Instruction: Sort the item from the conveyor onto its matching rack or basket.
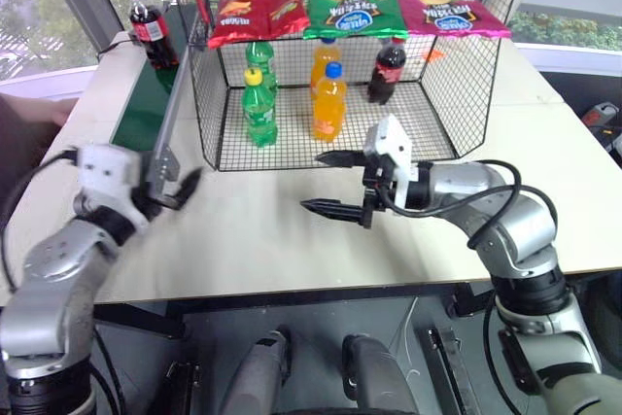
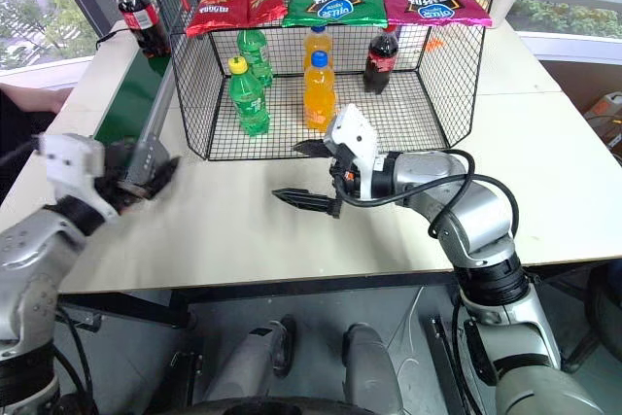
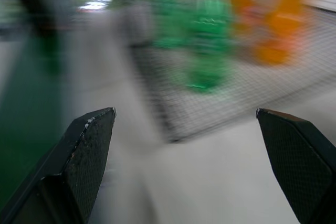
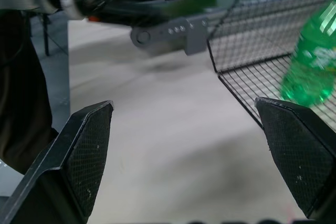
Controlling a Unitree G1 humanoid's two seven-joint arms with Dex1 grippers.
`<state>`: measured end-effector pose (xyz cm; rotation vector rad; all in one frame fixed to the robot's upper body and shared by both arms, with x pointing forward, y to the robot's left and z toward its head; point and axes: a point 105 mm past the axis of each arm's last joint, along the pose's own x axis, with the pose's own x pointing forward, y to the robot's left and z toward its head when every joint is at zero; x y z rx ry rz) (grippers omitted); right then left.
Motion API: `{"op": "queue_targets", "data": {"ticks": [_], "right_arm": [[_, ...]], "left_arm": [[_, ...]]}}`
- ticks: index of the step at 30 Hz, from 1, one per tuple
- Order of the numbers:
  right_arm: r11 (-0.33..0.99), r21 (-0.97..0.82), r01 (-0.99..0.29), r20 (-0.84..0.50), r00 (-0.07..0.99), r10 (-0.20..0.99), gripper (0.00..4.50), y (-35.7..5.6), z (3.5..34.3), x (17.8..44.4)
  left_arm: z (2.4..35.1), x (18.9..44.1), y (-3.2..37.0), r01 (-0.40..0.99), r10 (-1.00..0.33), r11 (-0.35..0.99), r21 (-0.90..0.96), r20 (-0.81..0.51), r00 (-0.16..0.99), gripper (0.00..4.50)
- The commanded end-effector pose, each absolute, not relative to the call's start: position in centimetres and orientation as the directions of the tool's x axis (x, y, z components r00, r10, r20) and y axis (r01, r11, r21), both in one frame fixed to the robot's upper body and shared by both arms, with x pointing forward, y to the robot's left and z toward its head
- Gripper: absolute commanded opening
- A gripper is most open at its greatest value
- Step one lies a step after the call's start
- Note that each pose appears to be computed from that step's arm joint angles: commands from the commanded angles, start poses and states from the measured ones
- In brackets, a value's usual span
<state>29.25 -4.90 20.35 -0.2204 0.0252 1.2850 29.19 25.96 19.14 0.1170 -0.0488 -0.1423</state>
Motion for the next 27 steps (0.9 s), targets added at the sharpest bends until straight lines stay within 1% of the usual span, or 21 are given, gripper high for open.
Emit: {"op": "queue_targets", "data": {"ticks": [1,4,8,12,15,27], "right_arm": [[0.237,-0.177,-0.955,-0.11,0.259,0.96,4.46,-4.6,21.2,29.0],[0.236,-0.175,-0.956,-0.111,0.257,0.96,4.46,-4.6,21.0,29.1],[0.253,-0.154,-0.955,-0.123,0.273,0.954,4.46,-4.8,19.9,29.4],[0.261,-0.149,-0.954,-0.129,0.281,0.951,4.46,-4.9,19.6,29.5],[0.267,-0.145,-0.953,-0.137,0.286,0.948,4.46,-5.1,19.3,29.4],[0.274,-0.131,-0.953,-0.141,0.292,0.946,4.46,-5.1,19.5,28.9]], "left_arm": [[20.5,28.6,28.4,0.018,-0.029,0.994,0.103,0.111,0.993,4.5],[20.3,28.5,29.4,-0.024,0.014,0.995,0.093,0.112,0.994,4.5],[19.8,28.0,31.4,-0.114,0.104,0.99,0.086,0.112,0.988,4.5],[19.0,27.8,32.7,-0.167,0.163,0.985,0.036,0.1,0.981,4.5],[18.5,27.8,33.1,-0.178,0.174,0.983,0.035,0.089,0.981,4.5],[18.3,28.3,33.1,-0.171,0.167,0.984,0.043,0.085,0.982,4.5]]}}
